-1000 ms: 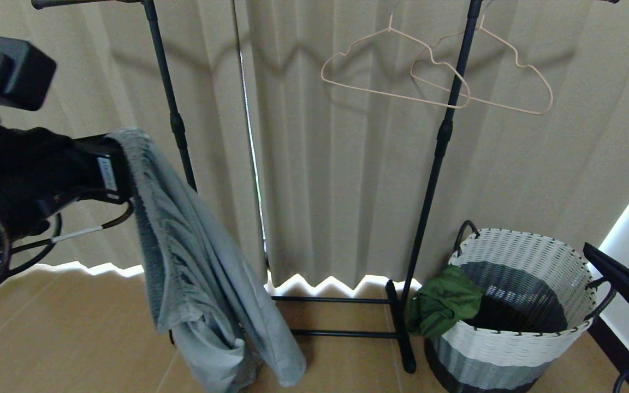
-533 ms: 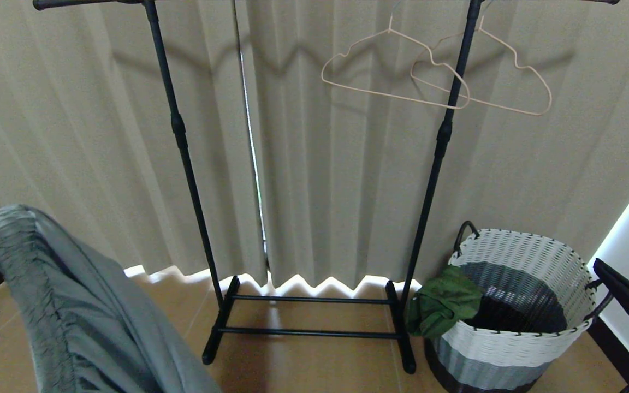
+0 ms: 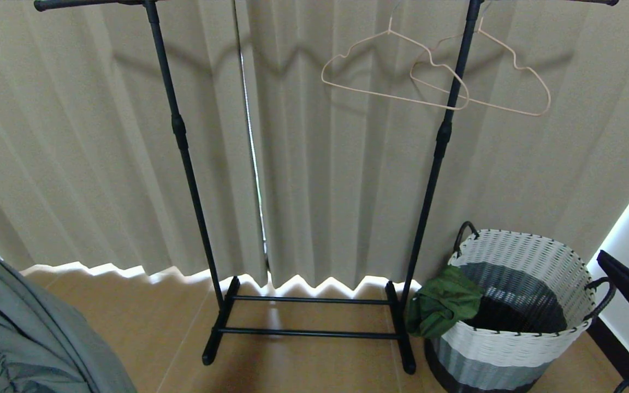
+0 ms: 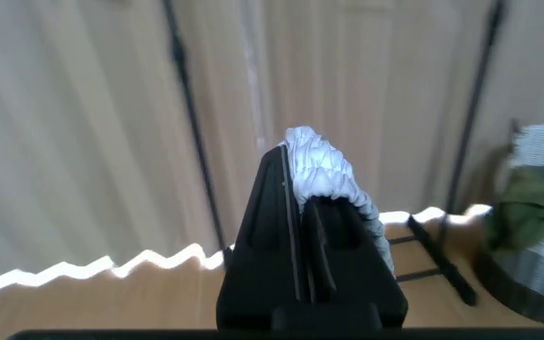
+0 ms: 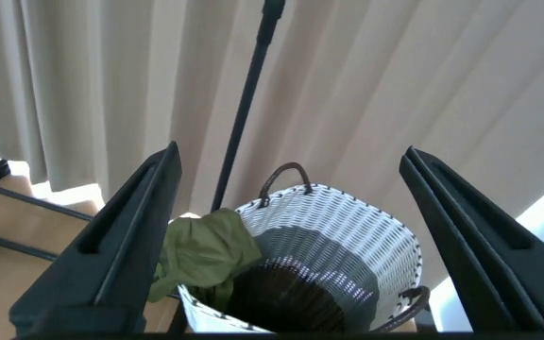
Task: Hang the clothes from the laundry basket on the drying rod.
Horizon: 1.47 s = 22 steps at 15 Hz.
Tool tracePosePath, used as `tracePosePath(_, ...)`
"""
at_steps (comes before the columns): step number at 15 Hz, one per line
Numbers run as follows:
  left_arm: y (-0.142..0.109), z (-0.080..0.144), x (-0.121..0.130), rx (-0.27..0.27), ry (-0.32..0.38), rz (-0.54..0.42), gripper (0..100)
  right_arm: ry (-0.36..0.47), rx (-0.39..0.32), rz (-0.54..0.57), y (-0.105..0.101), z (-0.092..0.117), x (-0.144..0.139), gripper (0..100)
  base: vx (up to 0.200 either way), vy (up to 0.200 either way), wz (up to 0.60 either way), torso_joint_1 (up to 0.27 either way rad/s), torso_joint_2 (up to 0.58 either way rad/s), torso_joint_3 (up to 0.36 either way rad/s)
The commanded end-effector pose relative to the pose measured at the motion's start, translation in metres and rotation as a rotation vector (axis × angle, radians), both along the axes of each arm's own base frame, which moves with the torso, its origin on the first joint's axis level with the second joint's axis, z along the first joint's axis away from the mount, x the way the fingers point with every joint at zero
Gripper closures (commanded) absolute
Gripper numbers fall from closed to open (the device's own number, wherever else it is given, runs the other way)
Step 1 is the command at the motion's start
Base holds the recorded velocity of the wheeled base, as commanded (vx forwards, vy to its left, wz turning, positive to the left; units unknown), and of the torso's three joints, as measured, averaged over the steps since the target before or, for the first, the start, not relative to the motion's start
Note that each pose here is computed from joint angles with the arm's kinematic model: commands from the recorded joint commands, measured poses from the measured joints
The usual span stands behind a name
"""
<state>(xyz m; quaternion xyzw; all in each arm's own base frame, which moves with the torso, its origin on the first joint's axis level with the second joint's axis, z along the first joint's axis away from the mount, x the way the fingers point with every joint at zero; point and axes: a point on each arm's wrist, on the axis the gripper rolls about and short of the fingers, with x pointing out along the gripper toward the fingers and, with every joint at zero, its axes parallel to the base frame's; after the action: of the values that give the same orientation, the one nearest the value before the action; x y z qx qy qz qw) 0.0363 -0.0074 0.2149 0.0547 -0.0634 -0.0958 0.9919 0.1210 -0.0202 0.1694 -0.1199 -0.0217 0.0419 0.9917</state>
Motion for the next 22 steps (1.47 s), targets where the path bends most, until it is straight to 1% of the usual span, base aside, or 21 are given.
tracePosePath(1, 0.0, -0.001, -0.003, -0.001, -0.007, -0.015, 100, 0.008, 0.002, -0.002, 0.0, -0.001, 0.002, 0, 0.0, 0.0, 0.0, 0.0, 0.0, 0.0)
tracePosePath(4, 0.0, 0.001, -0.001, -0.007, -0.009, -0.027, 100, -0.001, 0.001, -0.024, -0.001, 0.0, 0.001, 0, 0.0, 0.0, 0.0, 0.0, 0.0, 0.0)
tracePosePath(5, 0.0, 0.004, -0.001, -0.033, -0.014, -0.03, 100, -0.004, -0.002, -0.025, -0.001, 0.001, 0.001, 0, 0.0, 0.0, 0.0, 0.002, -0.06, -0.056)
tracePosePath(6, 0.0, 0.006, -0.001, -0.044, -0.017, -0.031, 100, -0.002, -0.001, -0.025, -0.001, 0.001, 0.001, 0, 0.0, 0.0, 0.0, 0.007, -0.21, -0.203)
tracePosePath(7, -0.001, 0.012, 0.003, -0.087, -0.009, -0.037, 100, -0.002, -0.001, -0.025, -0.001, 0.001, 0.001, 0, 0.0, 0.0, 0.0, 0.027, -0.12, -0.281)
tracePosePath(8, -0.002, 0.016, 0.006, -0.106, -0.002, -0.039, 100, -0.002, -0.001, -0.025, -0.001, 0.001, 0.001, 0, 0.0, 0.0, 0.0, 0.046, -0.41, -0.339)
tracePosePath(9, -0.004, 0.017, 0.014, -0.13, 0.029, -0.041, 100, -0.002, -0.001, -0.027, -0.001, 0.001, 0.001, 0, 0.0, 0.0, 0.0, 0.056, -0.5, -0.349)
tracePosePath(10, -0.005, 0.017, 0.019, -0.133, 0.036, -0.045, 100, -0.001, -0.001, -0.027, -0.001, 0.0, 0.001, 0, 0.0, 0.0, 0.0, 0.036, -0.49, -0.354)
tracePosePath(13, -0.007, 0.019, 0.032, -0.138, 0.027, -0.042, 100, -0.001, -0.001, -0.025, -0.001, 0.0, 0.001, 0, 0.0, 0.0, 0.0, 0.103, -0.46, -0.347)
tracePosePath(14, -0.008, 0.016, 0.034, -0.133, 0.045, -0.043, 100, -0.001, -0.001, -0.025, -0.001, 0.0, 0.001, 0, 0.0, 0.0, 0.0, 0.124, -0.46, -0.344)
tracePosePath(16, -0.009, 0.002, 0.039, -0.108, 0.104, -0.034, 100, 0.004, 0.0, -0.025, -0.001, 0.0, 0.001, 0, 0.0, 0.0, 0.0, 0.124, -0.47, -0.327)
tracePosePath(18, -0.009, -0.007, 0.039, -0.072, 0.126, -0.03, 100, 0.007, 0.002, -0.025, -0.001, -0.001, 0.001, 0, 0.0, 0.0, 0.0, 0.149, -0.48, -0.332)
tracePosePath(19, -0.009, -0.014, 0.039, -0.045, 0.144, -0.028, 100, 0.01, 0.003, -0.024, -0.001, -0.002, 0.0, 0, 0.0, 0.0, 0.0, 0.159, -0.49, -0.33)
tracePosePath(20, -0.009, -0.015, 0.039, -0.037, 0.146, -0.028, 100, 0.013, 0.003, -0.024, -0.001, -0.003, 0.001, 0, 0.0, 0.0, 0.0, 0.163, -0.49, -0.32)
tracePosePath(21, -0.009, -0.023, 0.041, 0.041, 0.163, -0.021, 100, 0.029, 0.01, -0.022, 0.0, -0.007, -0.001, 0, 0.0, 0.0, 0.0, 0.168, -0.5, -0.305)
tracePosePath(22, -0.009, -0.025, 0.041, 0.059, 0.167, -0.021, 100, 0.032, 0.009, -0.021, 0.0, -0.008, -0.002, 0, 0.0, 0.0, 0.0, 0.188, -0.5, -0.315)
